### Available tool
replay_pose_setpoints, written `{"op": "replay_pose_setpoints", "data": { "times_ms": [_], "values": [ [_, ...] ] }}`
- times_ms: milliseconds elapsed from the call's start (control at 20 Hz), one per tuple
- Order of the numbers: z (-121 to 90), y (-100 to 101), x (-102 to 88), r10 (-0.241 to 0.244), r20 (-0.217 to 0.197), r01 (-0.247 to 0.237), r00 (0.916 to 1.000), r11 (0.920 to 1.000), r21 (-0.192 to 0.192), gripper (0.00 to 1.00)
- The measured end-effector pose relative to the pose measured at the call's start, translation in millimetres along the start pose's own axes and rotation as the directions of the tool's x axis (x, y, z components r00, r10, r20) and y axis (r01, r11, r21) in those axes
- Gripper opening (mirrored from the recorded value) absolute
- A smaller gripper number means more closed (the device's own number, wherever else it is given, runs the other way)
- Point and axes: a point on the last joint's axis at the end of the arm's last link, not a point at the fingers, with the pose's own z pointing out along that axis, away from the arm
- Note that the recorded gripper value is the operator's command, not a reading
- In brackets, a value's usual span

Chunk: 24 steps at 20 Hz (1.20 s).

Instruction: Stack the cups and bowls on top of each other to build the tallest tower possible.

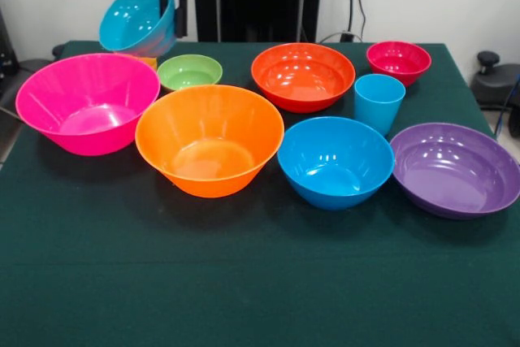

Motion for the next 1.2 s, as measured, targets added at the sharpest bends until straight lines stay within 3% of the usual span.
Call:
{"op": "replay_pose_setpoints", "data": {
  "times_ms": [300,350,700,1200],
  "values": [
    [-3.7,36.0,-4.5,-0.005,-0.04,0.005,0.9992,0.9998,-0.018,0.0],
    [-4.6,49.2,-8.2,-0.004,-0.057,0.003,0.9983,0.9998,-0.021,1.0],
    [-4.5,59.3,-22.1,0.012,-0.062,-0.014,0.998,0.9996,-0.023,1.0],
    [-8.6,41.7,-46.2,0.045,-0.033,-0.045,0.9984,0.999,0.002,1.0]
  ]
}}
